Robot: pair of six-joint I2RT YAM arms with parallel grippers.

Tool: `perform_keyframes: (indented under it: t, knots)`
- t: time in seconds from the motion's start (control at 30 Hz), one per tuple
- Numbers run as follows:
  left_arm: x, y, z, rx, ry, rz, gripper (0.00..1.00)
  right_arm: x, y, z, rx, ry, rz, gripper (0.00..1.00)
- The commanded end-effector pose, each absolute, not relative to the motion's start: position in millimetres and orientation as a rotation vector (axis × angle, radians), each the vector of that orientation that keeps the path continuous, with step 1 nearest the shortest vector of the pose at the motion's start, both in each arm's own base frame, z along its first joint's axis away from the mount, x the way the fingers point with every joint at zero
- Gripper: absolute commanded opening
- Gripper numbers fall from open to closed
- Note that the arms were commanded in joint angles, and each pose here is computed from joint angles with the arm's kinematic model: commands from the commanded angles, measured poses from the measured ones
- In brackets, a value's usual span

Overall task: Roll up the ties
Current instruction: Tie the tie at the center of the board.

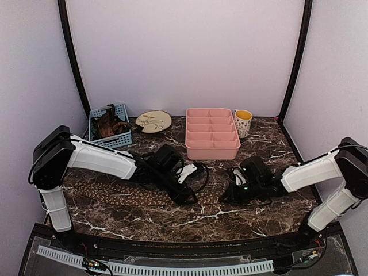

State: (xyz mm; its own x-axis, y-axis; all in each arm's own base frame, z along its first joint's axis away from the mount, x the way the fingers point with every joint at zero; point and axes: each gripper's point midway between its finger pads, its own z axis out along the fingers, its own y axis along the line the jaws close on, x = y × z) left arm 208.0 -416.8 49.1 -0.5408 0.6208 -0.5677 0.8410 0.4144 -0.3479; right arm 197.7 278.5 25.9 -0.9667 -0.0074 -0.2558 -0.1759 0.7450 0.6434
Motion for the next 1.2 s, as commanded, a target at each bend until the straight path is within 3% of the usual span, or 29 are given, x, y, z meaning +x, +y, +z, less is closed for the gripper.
perform_keyframes:
  t: [0.0, 0.33, 0.7, 0.77, 0.83, 0.87, 0.93, 0.97, 1.07, 1.17]
  knots:
    - [212, -404, 83, 1.312, 2.179, -0.786, 0.63, 206, 264, 34, -0.118, 2.677, 0.972, 0.0]
    - [237, -377, 91, 1.246, 2.167, -0.743, 0.67, 200, 224, 21, -0.033, 2.727, 0.87, 0.0]
    - [256, -363, 111, 1.105, 2.099, -0.697, 0.81, 194, 177, 16, 0.074, 2.761, 0.663, 0.0]
    - [258, -361, 117, 1.078, 2.076, -0.696, 0.96, 197, 172, 19, 0.098, 2.745, 0.65, 0.0]
    - [260, -359, 125, 1.044, 2.048, -0.691, 0.99, 196, 171, 18, 0.093, 2.746, 0.647, 0.0]
    - [264, -356, 128, 1.009, 2.04, -0.678, 0.99, 196, 171, 17, 0.088, 2.749, 0.649, 0.04]
    - [268, -352, 139, 0.956, 2.008, -0.67, 0.99, 197, 174, 20, 0.061, 2.752, 0.66, 0.23]
    - [277, -341, 163, 0.812, 1.955, -0.666, 0.99, 211, 188, 48, 0.018, 2.667, 0.731, 0.44]
    - [284, -326, 179, 0.671, 1.925, -0.666, 0.99, 226, 210, 85, -0.029, 2.545, 0.835, 0.54]
    - [282, -318, 193, 0.642, 1.887, -0.689, 0.99, 231, 240, 103, -0.093, 2.504, 0.905, 0.56]
